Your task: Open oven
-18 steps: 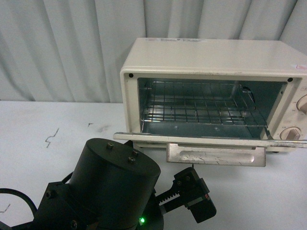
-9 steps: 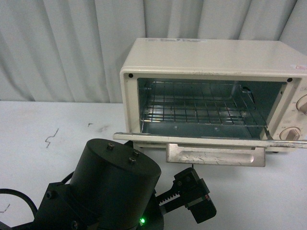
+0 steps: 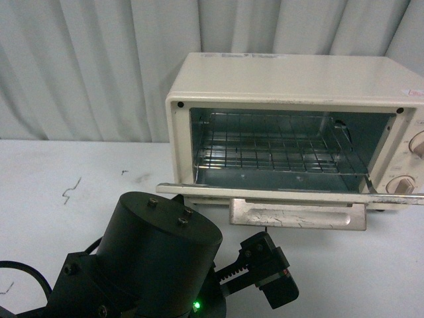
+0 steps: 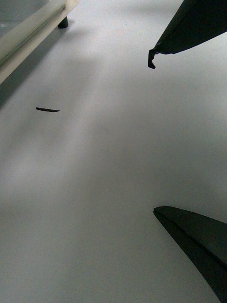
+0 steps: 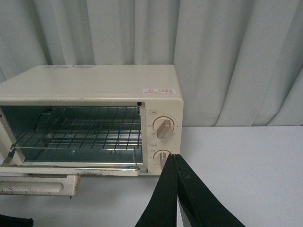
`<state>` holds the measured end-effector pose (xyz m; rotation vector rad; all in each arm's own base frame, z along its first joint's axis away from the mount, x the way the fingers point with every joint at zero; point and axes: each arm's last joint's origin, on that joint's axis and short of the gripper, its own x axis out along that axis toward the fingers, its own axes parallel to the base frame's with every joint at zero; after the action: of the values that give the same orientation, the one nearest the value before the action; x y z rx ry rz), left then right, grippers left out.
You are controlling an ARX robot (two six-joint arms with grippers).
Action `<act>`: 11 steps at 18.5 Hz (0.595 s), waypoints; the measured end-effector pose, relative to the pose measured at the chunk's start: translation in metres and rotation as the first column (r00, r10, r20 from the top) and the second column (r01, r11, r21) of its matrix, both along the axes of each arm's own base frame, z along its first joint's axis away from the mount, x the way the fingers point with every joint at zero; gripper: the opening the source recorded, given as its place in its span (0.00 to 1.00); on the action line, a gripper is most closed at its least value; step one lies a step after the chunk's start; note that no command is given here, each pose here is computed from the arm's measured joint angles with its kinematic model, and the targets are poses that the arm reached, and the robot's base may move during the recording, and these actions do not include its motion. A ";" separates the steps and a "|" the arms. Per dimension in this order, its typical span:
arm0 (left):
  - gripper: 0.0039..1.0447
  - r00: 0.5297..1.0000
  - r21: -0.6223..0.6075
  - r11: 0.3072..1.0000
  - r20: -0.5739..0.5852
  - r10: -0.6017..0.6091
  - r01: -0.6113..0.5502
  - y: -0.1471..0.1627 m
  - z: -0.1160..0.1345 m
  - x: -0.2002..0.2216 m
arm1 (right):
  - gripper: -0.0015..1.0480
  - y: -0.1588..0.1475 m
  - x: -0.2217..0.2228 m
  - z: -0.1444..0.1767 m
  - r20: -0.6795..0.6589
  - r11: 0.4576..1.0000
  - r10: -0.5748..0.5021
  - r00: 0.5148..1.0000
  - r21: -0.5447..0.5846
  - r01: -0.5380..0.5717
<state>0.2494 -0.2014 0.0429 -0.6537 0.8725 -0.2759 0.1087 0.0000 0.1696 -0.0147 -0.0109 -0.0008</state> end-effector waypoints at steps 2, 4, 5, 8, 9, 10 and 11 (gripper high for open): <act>0.94 1.000 0.000 1.000 0.000 0.000 0.000 0.000 0.000 0.000 | 0.02 0.000 -0.005 -0.005 -0.042 1.000 -0.001 0.999 0.000 0.001; 0.94 1.000 -0.001 1.000 -0.001 -0.001 0.001 0.000 0.000 0.000 | 0.02 0.000 -0.012 0.000 0.014 1.000 0.000 1.000 0.000 0.000; 0.94 1.000 0.001 1.000 0.000 0.001 -0.001 0.000 0.000 0.000 | 0.02 0.000 -0.012 -0.004 -0.015 1.000 -0.001 1.000 0.000 0.001; 0.94 1.000 0.000 1.000 -0.001 0.000 0.000 0.000 0.000 0.000 | 0.07 0.000 -0.012 -0.003 -0.006 1.000 0.000 1.000 0.000 0.000; 0.94 1.000 0.001 1.000 0.000 0.000 0.000 0.000 0.000 0.000 | 0.17 0.000 -0.012 -0.003 -0.006 1.000 0.000 1.000 0.000 0.000; 0.94 1.000 0.001 1.000 0.000 0.000 0.000 0.000 0.000 0.000 | 0.26 0.000 -0.012 -0.003 -0.006 1.000 0.000 1.000 0.000 0.000; 0.94 1.000 0.001 1.000 0.000 0.000 0.000 0.000 0.000 0.000 | 0.36 0.000 -0.012 -0.003 -0.006 1.000 0.000 1.000 0.000 0.000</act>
<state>0.2493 -0.2013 0.0428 -0.6533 0.8729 -0.2752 0.0972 0.0000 0.1667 -0.0147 -0.0048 -0.0004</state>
